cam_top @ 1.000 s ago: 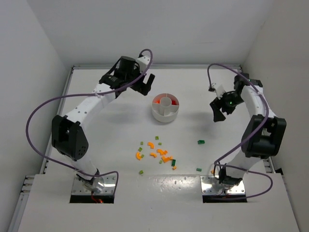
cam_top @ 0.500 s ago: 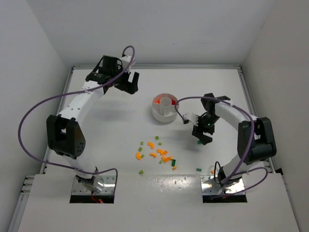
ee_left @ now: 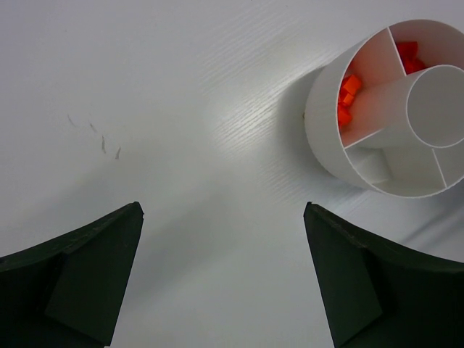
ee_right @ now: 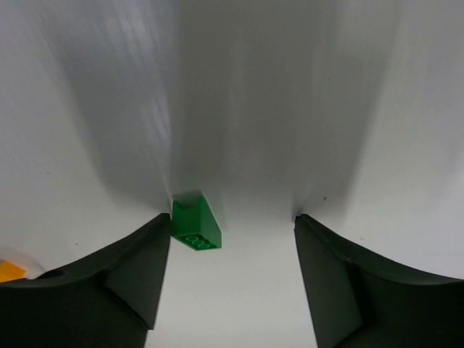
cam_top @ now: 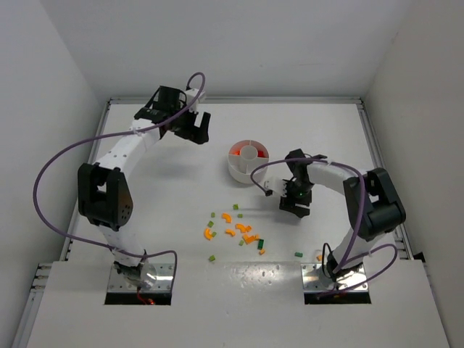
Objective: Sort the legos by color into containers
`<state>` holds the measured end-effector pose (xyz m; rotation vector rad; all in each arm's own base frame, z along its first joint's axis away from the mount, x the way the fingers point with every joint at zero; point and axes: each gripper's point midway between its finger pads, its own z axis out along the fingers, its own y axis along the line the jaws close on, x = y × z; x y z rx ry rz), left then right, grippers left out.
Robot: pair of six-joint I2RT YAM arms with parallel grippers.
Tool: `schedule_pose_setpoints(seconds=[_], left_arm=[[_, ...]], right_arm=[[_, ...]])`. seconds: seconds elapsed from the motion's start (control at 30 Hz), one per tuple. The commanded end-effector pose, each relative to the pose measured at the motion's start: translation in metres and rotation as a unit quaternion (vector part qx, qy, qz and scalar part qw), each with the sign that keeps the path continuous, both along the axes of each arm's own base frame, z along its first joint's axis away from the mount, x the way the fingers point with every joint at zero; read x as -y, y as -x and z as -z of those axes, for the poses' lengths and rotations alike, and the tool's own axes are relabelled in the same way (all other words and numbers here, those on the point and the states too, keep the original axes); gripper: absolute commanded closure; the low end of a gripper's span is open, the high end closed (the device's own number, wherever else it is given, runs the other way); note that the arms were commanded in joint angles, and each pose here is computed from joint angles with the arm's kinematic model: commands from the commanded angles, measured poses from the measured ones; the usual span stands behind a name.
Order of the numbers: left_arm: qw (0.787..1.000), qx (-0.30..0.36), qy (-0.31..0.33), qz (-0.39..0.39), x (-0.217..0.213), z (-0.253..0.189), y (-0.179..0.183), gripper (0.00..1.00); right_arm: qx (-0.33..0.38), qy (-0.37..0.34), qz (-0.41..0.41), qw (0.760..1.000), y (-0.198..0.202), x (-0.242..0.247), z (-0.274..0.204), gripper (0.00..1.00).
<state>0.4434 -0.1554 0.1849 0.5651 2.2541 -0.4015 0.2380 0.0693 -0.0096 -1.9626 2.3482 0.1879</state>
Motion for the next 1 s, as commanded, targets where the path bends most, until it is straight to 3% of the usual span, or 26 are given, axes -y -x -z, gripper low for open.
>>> schedule_pose_setpoints(seconds=[0.0,0.13,0.3,0.43,0.67,0.83,0.97], left_arm=[[1.000,0.017,0.008,-0.004,-0.004,-0.018,-0.009,0.00],[1.000,0.013,-0.002,-0.006,-0.010,-0.009,-0.013,0.00],[1.000,0.006,-0.004,-0.015,-0.018,-0.005,-0.019,0.00],[1.000,-0.001,-0.009,-0.017,-0.023,0.001,-0.019,0.00],[1.000,0.002,0.000,-0.014,-0.023,-0.003,-0.021,0.00],[1.000,0.006,-0.003,-0.004,-0.023,-0.004,-0.021,0.00],[1.000,0.011,-0.003,-0.009,-0.027,-0.008,-0.021,0.00]], right_arm=[[0.015,0.011,0.001,1.000,-0.011,-0.004,0.003,0.34],[0.015,0.023,-0.020,0.999,-0.008,-0.004,0.004,0.47],[-0.004,0.035,-0.025,0.999,0.011,0.003,0.008,0.75],[-0.001,0.029,-0.025,0.999,0.008,0.000,-0.003,0.89],[0.050,-0.096,0.027,0.994,-0.054,-0.063,-0.074,0.96],[0.096,-0.214,0.054,0.971,-0.095,-0.117,-0.144,0.97],[0.112,-0.260,0.049,0.958,-0.113,-0.146,-0.172,0.97]])
